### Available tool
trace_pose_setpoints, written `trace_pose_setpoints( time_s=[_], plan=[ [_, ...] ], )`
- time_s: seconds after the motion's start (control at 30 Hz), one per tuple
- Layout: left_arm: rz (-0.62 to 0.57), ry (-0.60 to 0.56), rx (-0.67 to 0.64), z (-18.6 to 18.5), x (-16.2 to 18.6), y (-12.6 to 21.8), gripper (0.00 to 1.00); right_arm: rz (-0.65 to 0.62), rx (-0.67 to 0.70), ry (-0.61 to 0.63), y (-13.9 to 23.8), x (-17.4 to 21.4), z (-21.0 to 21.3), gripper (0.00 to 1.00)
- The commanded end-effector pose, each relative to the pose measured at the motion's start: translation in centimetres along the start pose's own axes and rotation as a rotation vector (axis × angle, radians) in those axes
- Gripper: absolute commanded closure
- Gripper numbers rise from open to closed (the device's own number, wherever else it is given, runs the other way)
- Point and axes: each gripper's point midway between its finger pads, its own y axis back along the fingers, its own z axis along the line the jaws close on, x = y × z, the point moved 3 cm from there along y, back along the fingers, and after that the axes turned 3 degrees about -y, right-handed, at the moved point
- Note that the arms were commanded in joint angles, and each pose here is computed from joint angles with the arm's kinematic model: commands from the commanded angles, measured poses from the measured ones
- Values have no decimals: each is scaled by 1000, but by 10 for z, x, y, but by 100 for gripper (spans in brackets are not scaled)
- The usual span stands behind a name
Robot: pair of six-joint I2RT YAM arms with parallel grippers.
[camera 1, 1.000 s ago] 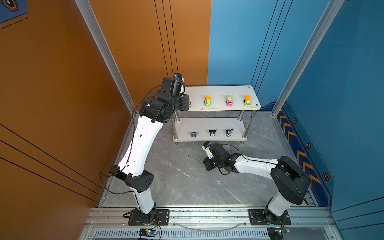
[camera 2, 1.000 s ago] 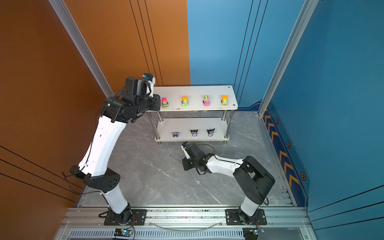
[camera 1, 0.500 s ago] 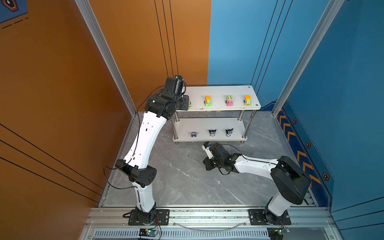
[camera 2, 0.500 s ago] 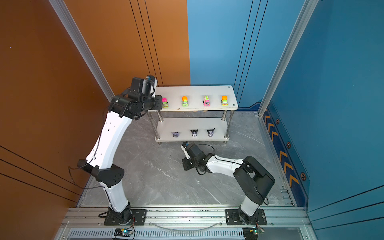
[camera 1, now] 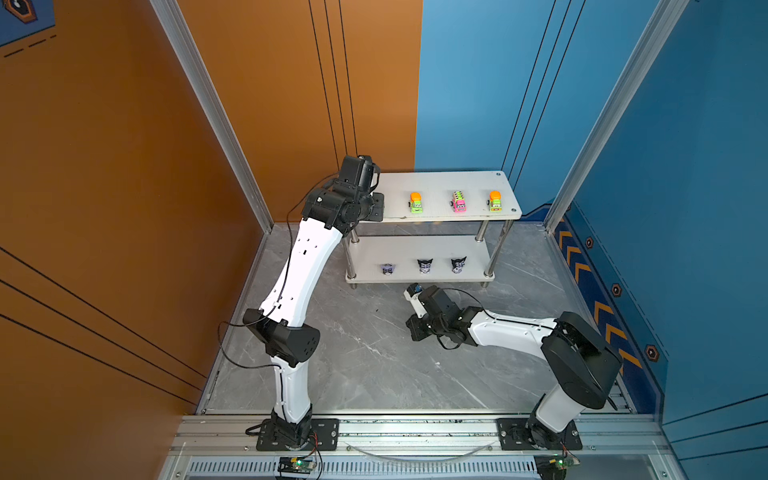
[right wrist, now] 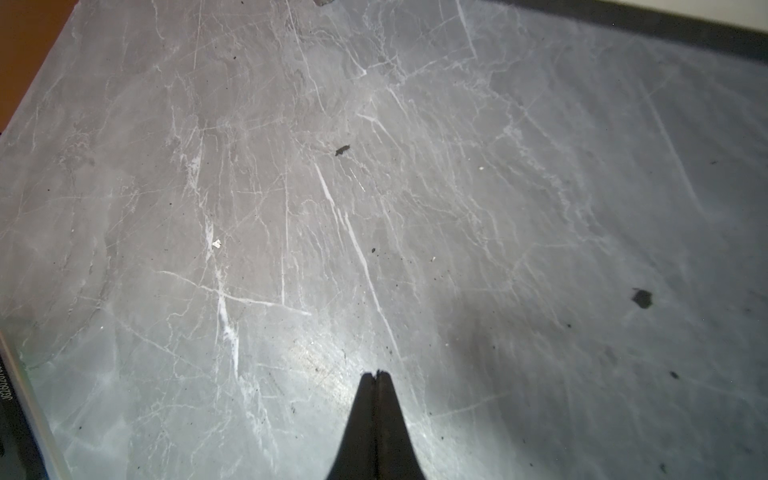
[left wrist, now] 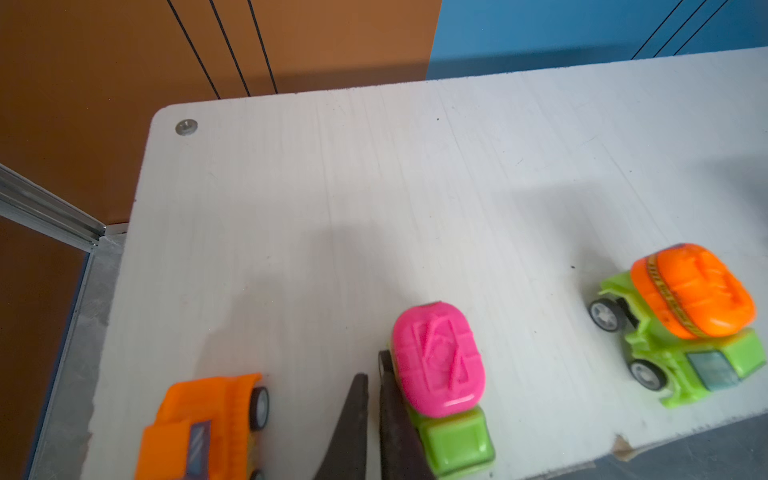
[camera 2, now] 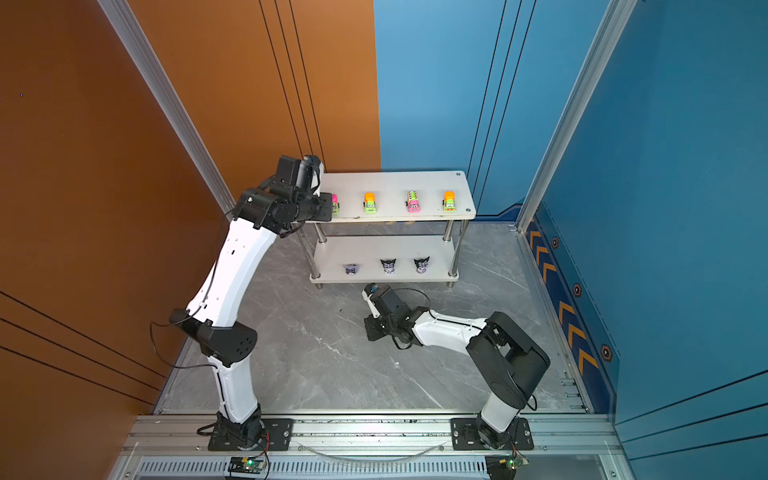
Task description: Place and organize the plastic toys onto the shelf
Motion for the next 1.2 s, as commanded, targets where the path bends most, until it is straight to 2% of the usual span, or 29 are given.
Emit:
trace_pose_setpoints(
  time_s=[0.0, 0.67, 0.97, 1.07, 1.17],
  plan=[
    [-17, 21, 24, 0, -6, 5, 89, 8, 0, -7, -1, 3, -1, 100],
    [-30, 14, 32, 0, -11, 6, 83, 12, -4, -6, -2, 3, -1, 100],
    [-124, 11, 0, 12, -29, 44, 81, 0, 15, 1, 4, -1, -2, 100],
    [-121, -8, 23, 3, -23, 57, 82, -33, 52, 14, 14, -6, -5, 100],
    [-103, -101, 25, -20, -6, 69, 81, -127, 136, 43, 40, -21, -14, 100]
  ],
)
